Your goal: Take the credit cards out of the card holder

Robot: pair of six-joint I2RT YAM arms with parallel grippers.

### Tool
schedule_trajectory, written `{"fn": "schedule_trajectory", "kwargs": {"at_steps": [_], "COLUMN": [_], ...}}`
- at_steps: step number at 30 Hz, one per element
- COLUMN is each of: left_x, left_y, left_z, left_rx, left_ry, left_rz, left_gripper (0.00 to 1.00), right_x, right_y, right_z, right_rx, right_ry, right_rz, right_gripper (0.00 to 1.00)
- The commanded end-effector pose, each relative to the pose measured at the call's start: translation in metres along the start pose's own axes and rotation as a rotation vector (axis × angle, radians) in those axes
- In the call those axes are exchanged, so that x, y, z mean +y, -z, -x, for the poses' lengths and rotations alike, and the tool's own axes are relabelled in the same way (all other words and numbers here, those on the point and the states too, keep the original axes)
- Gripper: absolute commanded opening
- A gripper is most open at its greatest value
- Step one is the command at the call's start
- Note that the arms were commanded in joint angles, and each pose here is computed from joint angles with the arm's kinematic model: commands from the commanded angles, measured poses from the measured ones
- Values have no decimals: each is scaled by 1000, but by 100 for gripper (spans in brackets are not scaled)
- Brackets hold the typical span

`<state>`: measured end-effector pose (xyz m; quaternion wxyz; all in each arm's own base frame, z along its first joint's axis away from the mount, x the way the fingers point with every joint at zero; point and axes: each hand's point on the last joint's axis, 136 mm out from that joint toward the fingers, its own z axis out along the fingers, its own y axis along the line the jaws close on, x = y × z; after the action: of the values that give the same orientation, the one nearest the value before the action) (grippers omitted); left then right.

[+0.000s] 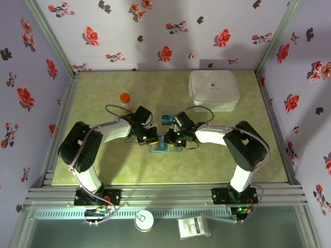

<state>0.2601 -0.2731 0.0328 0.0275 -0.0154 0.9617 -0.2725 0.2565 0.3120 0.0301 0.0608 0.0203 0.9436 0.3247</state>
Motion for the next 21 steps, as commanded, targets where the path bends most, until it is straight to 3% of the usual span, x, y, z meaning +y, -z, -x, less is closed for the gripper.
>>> {"fn": "schedule_trajectory", "kwargs": {"at_steps": [1, 21], "left_x": [6, 6], "left_y": [-4, -4], "left_z": [-5, -5], "left_rx": [24, 23], "left_ry": [-13, -8], "left_rz": [21, 21], "left_gripper": [0, 0], "right_x": [-13, 6], "right_y": [-3, -5], "right_z": [-2, 4], "right_rx": [10, -2], "right_ry": [-32, -51], "right_rz": [-27, 110], "right_gripper": [25, 20]}}
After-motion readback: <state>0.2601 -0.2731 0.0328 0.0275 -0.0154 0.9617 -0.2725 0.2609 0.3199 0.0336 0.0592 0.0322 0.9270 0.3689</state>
